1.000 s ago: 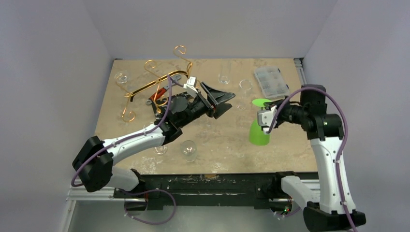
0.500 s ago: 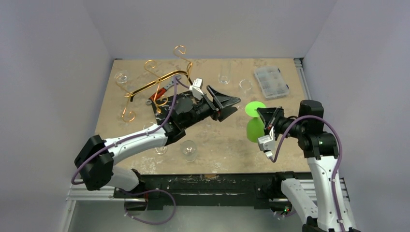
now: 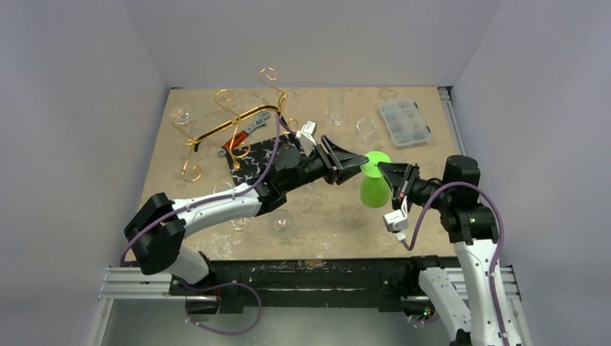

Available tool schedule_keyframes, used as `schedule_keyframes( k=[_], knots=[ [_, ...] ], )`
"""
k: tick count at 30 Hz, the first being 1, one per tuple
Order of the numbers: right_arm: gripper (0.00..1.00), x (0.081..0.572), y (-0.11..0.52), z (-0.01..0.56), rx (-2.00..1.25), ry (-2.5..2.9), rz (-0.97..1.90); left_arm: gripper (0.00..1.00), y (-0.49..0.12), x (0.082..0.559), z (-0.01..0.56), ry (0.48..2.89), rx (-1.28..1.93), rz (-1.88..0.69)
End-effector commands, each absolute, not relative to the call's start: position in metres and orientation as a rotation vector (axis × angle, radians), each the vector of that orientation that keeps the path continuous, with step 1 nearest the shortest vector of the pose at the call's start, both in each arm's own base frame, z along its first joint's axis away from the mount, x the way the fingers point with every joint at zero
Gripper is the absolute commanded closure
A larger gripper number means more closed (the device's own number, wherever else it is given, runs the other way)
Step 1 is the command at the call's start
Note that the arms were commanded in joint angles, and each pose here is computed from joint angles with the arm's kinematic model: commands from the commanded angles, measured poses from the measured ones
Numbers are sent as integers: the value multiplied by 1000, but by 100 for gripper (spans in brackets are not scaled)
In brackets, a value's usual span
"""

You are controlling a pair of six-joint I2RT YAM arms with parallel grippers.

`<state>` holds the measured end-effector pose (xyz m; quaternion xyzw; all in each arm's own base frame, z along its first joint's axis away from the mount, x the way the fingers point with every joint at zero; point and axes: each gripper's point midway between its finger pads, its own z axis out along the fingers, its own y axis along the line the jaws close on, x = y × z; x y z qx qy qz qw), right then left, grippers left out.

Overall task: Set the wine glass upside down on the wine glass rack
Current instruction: Turn the wine glass upside down at the wine rack.

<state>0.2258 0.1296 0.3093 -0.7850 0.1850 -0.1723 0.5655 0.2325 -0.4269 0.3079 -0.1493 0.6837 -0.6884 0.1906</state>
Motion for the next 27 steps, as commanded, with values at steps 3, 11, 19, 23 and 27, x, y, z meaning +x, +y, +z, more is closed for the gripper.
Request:
schedule_keyframes(
  k=[3,11,19,23,27],
  knots=[
    [100,219,140,308,-1875,213,-484,68,-434,222,354,1779,-310,-2078],
    [100,213,144,304,-1886,153,-483,80,-438,219,357,1772,-274,-2106],
    [91,203,147,299,-1902,109,-465,100,-435,215,364,1727,-235,-2135],
    [60,192,147,300,-1907,115,-432,100,-421,212,361,1712,-203,-2069],
    [43,177,146,295,-1935,146,-388,100,-401,207,350,1707,-197,-1992]
  ],
)
